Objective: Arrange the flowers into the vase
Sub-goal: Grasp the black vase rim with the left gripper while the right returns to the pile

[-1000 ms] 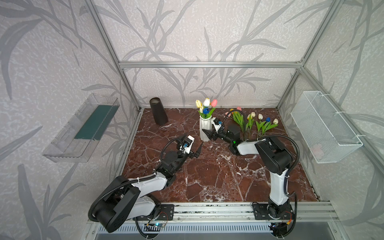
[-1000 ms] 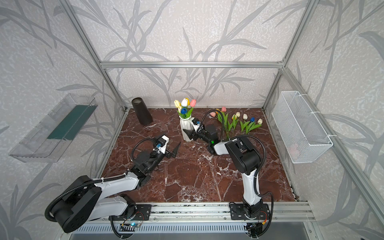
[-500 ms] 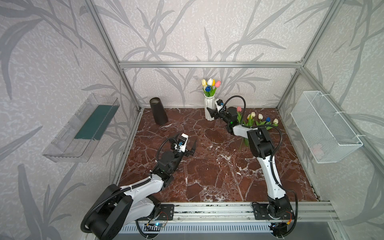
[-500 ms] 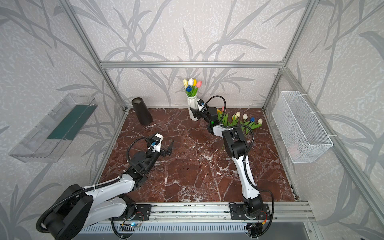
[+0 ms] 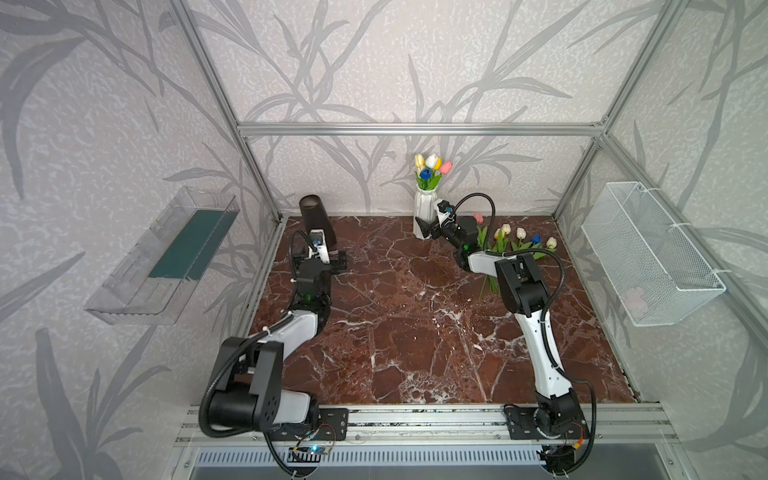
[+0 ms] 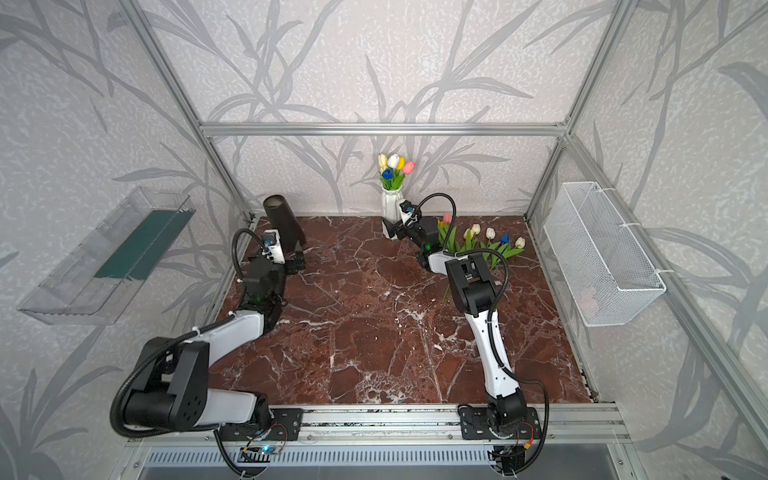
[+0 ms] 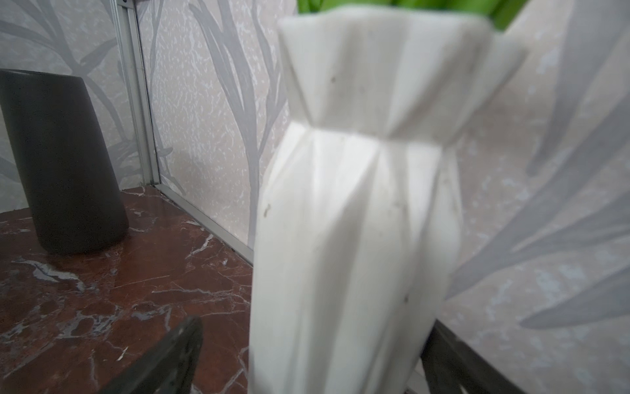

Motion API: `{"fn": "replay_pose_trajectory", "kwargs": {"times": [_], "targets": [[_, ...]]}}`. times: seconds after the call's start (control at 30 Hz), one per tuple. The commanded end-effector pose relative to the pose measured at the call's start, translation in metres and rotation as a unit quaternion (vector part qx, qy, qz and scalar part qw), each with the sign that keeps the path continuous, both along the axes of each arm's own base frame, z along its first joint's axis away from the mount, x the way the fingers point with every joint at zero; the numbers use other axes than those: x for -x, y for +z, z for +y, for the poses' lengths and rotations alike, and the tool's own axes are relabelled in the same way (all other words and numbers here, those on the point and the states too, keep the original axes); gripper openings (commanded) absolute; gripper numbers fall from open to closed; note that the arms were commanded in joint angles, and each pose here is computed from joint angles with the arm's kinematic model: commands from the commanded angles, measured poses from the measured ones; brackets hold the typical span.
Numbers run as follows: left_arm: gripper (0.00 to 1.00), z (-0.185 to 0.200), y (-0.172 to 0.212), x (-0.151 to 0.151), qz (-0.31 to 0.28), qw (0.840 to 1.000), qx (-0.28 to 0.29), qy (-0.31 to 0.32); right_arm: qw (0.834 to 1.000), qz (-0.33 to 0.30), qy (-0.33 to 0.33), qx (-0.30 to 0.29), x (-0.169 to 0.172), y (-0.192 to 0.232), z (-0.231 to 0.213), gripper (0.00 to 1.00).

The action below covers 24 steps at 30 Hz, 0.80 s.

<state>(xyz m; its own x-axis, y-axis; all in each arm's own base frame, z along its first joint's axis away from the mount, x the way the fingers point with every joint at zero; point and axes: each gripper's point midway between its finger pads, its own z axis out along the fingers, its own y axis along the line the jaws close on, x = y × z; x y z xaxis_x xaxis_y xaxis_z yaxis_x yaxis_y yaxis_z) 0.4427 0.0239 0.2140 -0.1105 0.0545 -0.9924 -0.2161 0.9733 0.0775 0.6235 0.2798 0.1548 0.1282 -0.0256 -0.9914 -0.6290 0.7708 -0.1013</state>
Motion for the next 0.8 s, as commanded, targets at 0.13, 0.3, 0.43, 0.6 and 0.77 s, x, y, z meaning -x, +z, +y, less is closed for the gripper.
{"fn": "replay_pose_trajectory", "kwargs": {"times": [0.13,0.3,0.43,0.6,0.77], "targets": [[0.99,0.039,-0.026,-0.074,0.045,0.999,0.011,0.005,0.998,-0.042,0.013,-0.036,0.028,0.049,-0.008,0.99],[1.00,0.044,-0.029,-0.115,0.056,0.998,0.010,-0.016,0.997,-0.053,0.011,-0.051,0.049,0.060,-0.019,0.99],[1.00,0.043,-0.035,-0.138,0.065,0.997,0.000,-0.028,0.996,-0.065,0.016,-0.061,0.068,0.072,-0.024,0.99],[1.00,0.051,-0.048,-0.162,0.074,0.997,-0.002,-0.015,0.994,-0.076,0.015,-0.073,0.090,0.092,-0.033,0.99],[1.00,0.060,-0.056,-0.179,0.057,0.998,0.002,-0.006,0.992,-0.092,0.016,-0.089,0.119,0.118,-0.043,0.99]]}}
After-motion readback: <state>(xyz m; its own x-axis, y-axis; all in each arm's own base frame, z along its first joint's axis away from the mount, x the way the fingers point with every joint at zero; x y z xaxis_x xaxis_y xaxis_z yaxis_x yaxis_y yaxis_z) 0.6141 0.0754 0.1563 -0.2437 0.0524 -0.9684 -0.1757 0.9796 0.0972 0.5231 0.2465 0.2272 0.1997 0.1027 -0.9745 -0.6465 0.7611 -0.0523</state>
